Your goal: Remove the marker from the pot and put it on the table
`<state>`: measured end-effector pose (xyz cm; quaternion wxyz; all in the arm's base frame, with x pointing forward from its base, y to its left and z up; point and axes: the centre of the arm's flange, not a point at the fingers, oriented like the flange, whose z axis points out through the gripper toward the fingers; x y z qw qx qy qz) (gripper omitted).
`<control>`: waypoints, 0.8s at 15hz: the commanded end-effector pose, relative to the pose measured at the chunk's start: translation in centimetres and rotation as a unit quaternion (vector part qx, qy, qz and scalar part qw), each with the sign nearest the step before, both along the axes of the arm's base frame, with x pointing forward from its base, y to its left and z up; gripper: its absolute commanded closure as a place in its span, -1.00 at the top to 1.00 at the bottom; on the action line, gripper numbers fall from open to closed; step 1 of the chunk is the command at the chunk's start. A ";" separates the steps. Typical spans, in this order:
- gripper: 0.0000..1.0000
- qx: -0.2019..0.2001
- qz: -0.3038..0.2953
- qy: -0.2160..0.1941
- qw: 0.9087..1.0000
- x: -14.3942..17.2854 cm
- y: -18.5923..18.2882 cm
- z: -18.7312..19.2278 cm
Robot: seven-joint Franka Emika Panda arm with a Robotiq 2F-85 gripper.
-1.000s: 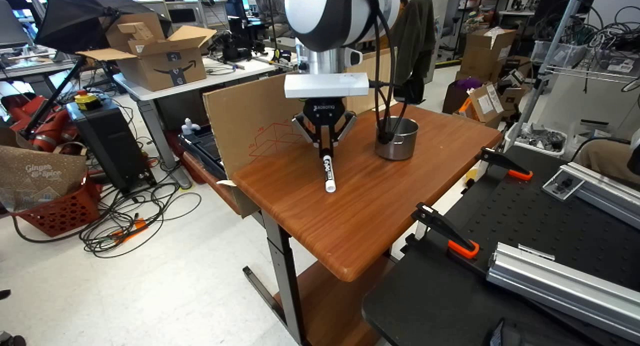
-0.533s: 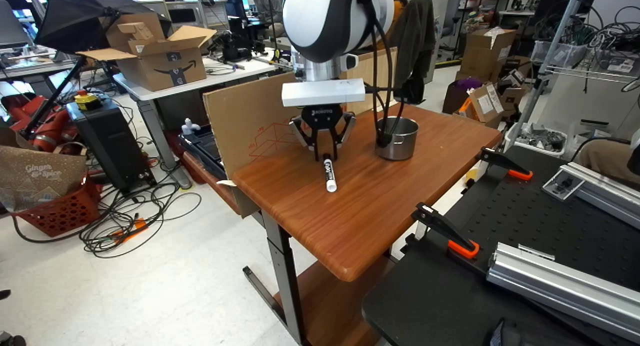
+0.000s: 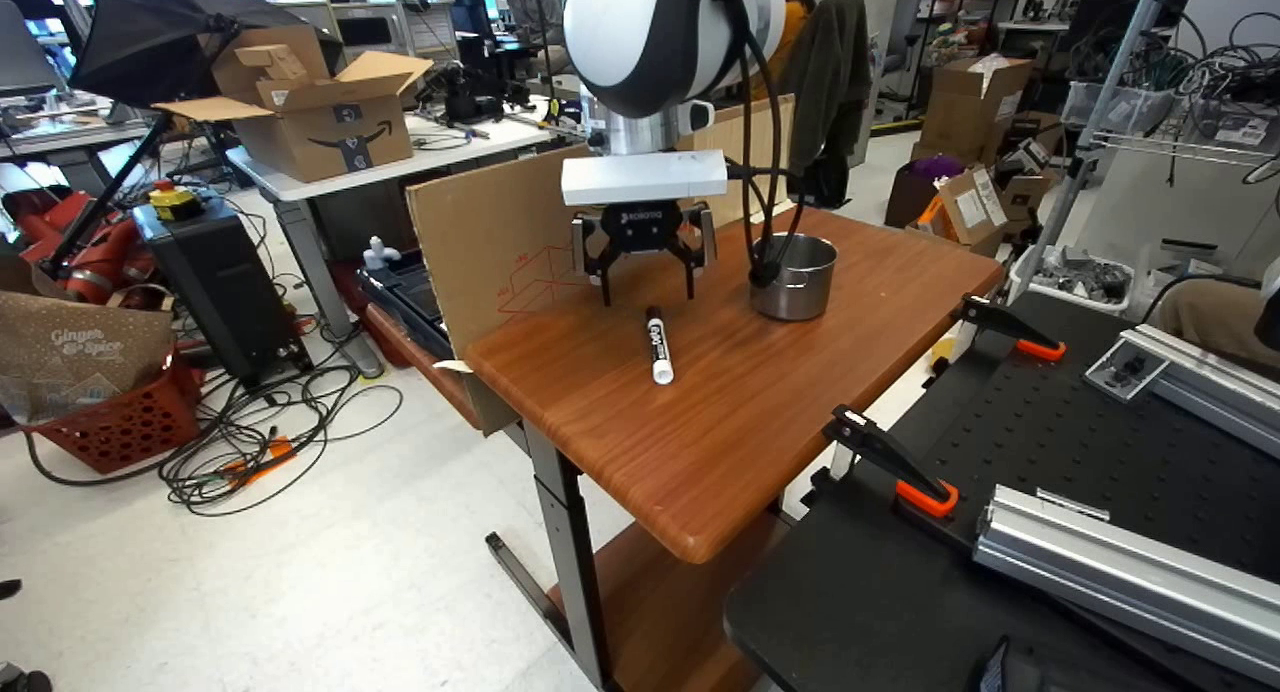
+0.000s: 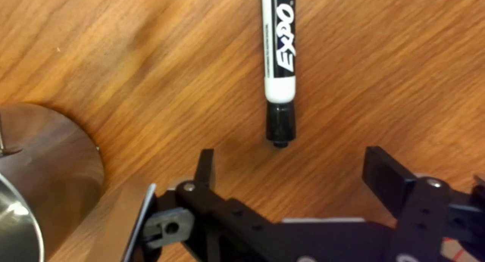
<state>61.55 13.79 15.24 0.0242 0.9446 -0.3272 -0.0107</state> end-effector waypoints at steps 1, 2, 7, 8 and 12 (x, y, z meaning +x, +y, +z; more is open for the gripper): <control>1.00 -0.014 0.013 0.011 1.000 -0.4 0.3 1.0; 1.00 -0.015 0.018 0.012 1.000 -0.7 0.4 1.4; 1.00 -0.022 0.069 -0.006 0.997 -3.0 1.6 5.5; 1.00 -0.012 0.045 -0.007 0.999 -1.2 1.8 3.8; 1.00 -0.016 0.058 -0.007 0.998 -2.3 1.8 4.9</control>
